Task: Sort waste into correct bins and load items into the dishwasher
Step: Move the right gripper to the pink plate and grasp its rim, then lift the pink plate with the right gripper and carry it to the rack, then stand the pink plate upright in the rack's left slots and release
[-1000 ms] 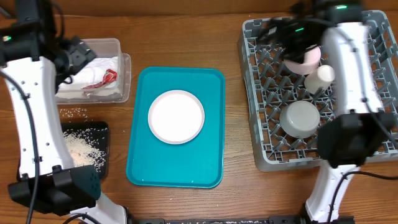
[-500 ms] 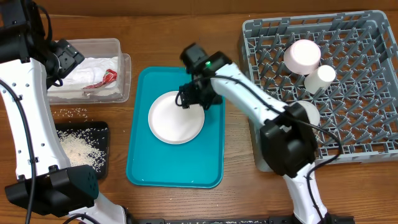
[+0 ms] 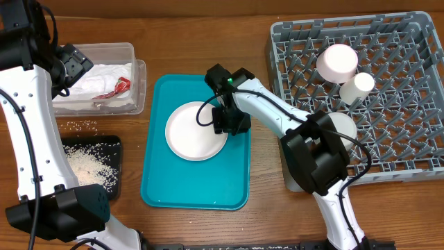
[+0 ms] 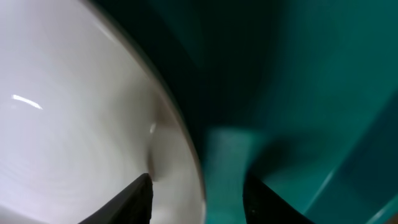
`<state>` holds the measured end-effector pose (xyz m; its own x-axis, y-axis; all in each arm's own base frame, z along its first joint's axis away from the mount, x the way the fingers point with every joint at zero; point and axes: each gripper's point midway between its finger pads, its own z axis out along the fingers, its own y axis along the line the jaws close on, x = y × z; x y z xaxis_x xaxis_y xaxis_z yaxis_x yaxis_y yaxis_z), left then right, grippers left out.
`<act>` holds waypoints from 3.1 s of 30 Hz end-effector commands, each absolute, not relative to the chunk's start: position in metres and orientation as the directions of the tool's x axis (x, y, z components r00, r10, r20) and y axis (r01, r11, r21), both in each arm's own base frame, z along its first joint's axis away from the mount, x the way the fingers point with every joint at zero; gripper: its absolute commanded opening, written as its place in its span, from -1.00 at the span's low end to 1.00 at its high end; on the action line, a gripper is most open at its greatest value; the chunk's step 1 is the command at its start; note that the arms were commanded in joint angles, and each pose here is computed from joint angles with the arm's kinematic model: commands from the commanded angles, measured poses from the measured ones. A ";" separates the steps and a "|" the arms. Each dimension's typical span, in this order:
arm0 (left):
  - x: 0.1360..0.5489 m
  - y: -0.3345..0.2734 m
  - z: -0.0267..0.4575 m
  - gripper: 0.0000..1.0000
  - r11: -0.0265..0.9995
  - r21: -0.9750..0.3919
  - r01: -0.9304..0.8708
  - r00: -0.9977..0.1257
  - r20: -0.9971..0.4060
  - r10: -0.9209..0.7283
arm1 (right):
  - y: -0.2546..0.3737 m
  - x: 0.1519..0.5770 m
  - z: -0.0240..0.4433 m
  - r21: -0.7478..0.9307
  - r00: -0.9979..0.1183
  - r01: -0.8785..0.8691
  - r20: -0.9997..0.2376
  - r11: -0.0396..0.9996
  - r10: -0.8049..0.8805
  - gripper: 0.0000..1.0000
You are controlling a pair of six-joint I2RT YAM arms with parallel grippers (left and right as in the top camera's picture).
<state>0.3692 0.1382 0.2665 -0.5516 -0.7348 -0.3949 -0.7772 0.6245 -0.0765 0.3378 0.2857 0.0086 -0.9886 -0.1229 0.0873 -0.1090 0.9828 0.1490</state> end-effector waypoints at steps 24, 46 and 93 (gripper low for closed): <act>0.370 0.147 0.267 1.00 0.622 -0.054 -0.781 -0.550 -0.413 -0.726 | 0.040 0.478 0.251 -0.212 -0.792 0.427 -0.556 0.879 0.251 -0.92; 0.379 0.154 0.273 0.99 0.629 -0.062 -0.775 -0.537 -0.460 -0.707 | 0.044 0.487 0.189 -0.396 -0.813 0.430 -0.561 0.811 0.156 -0.90; 0.376 0.152 0.271 0.99 0.630 -0.054 -0.775 -0.544 -0.450 -0.708 | 0.050 0.512 0.214 0.618 -0.906 0.133 -0.241 0.775 0.348 -0.92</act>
<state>0.3770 0.1456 0.2713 -0.5441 -0.7129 -0.4424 -0.7712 0.6327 -0.0711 0.5178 0.0396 0.1853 -0.9033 0.3882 -0.1827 0.2132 0.7758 0.5939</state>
